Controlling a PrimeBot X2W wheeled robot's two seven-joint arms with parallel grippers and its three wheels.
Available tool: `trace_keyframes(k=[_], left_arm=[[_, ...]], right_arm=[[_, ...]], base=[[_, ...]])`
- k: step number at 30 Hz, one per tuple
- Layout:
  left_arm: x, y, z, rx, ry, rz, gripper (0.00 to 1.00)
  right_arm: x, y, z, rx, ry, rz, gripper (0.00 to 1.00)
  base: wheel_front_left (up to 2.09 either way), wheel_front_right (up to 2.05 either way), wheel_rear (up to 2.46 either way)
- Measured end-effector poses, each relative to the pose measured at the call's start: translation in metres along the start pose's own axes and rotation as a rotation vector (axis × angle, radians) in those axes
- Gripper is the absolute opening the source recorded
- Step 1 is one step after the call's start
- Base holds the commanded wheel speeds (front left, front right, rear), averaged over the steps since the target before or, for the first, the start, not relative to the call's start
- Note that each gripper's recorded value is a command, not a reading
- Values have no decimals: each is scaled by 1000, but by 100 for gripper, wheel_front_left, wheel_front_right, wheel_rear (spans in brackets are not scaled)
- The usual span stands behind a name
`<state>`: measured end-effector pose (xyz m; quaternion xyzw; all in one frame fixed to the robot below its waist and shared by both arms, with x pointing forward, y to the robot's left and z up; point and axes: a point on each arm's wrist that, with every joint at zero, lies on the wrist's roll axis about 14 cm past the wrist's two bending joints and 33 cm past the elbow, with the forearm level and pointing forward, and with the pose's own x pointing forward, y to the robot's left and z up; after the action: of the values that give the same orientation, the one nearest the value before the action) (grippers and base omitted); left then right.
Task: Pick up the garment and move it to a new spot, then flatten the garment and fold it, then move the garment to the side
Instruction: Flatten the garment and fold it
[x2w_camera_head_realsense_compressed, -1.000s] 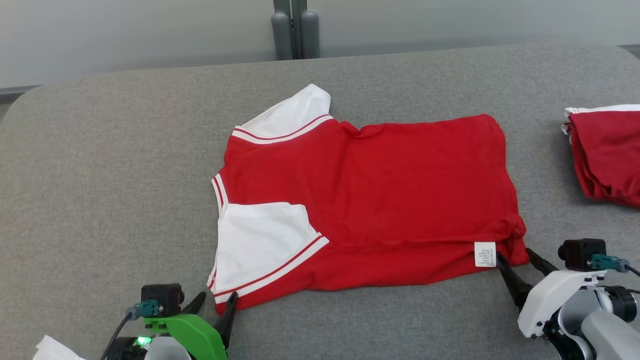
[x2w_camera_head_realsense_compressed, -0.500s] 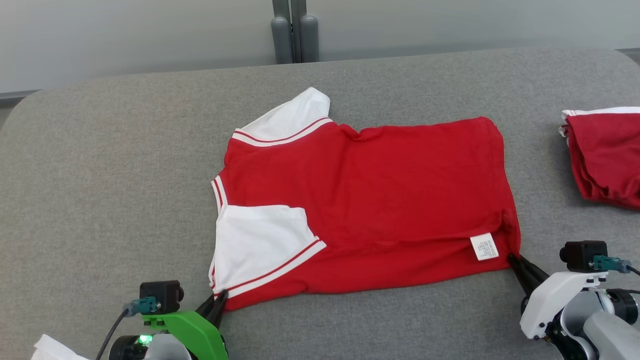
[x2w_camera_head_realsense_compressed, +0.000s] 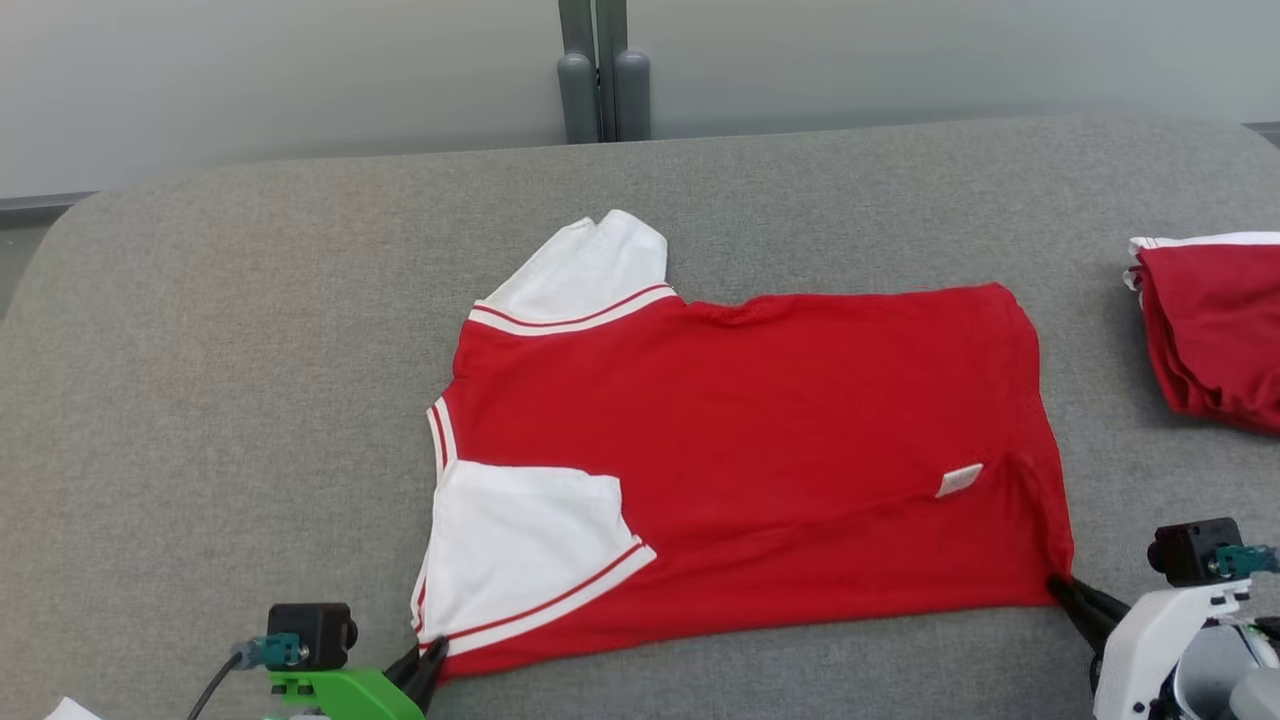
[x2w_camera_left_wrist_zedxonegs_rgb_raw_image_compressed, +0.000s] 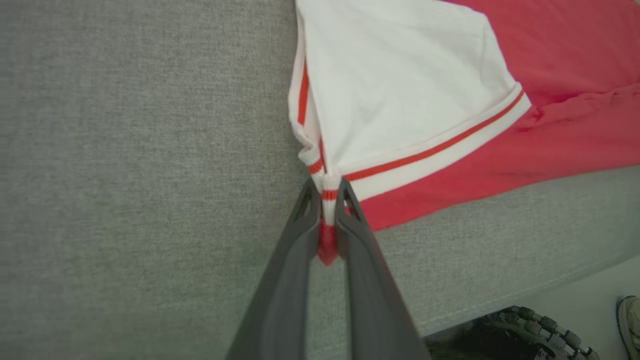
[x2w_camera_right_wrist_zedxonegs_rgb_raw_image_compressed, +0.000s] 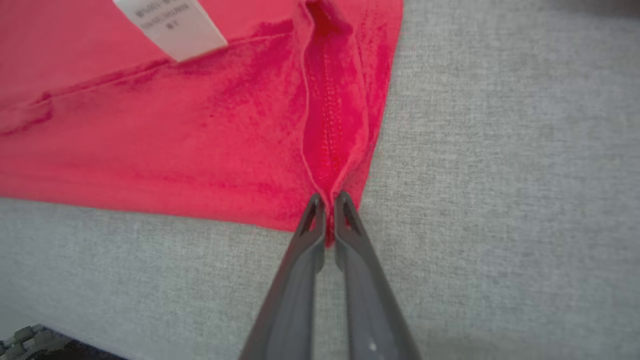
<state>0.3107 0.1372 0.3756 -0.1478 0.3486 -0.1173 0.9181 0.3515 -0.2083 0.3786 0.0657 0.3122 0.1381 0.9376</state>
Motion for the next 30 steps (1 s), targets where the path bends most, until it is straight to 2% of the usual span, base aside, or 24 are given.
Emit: trace_keyframes(k=[4, 11, 12, 13, 14, 15, 21, 24, 30], left_arm=[[-10, -2, -15, -8, 68, 3, 0], [-19, -3, -26, -34, 125, 4, 0], [-20, -3, -26, -34, 126, 6, 0], [-20, -4, -27, -33, 136, 5, 0], [-20, -4, -29, -32, 147, 4, 41], [-21, -3, -29, -28, 149, 8, 100], [-23, 5, -22, 10, 132, 28, 100], [-23, 5, -3, 70, 88, 23, 100], [-13, -4, 74, 245, -77, -13, 100]], right_arm=[[-11, -7, -18, 34, 78, -13, 0], [-21, -5, -28, 80, 144, -3, 0], [-22, -5, -28, 82, 145, -4, 39], [-23, -5, -27, 84, 139, -6, 100], [-23, -5, -27, 89, 139, -6, 100], [-24, -4, -28, 92, 144, -6, 100], [-28, -2, -18, 99, 110, 1, 100], [-32, -3, -9, 106, 76, 2, 100], [-35, 4, 56, 121, -161, 43, 100]], base=[[0, 0, 0], [0, 0, 0], [0, 0, 0], [0, 0, 0], [0, 0, 0], [0, 0, 0], [0, 0, 0], [0, 0, 0], [0, 0, 0]])
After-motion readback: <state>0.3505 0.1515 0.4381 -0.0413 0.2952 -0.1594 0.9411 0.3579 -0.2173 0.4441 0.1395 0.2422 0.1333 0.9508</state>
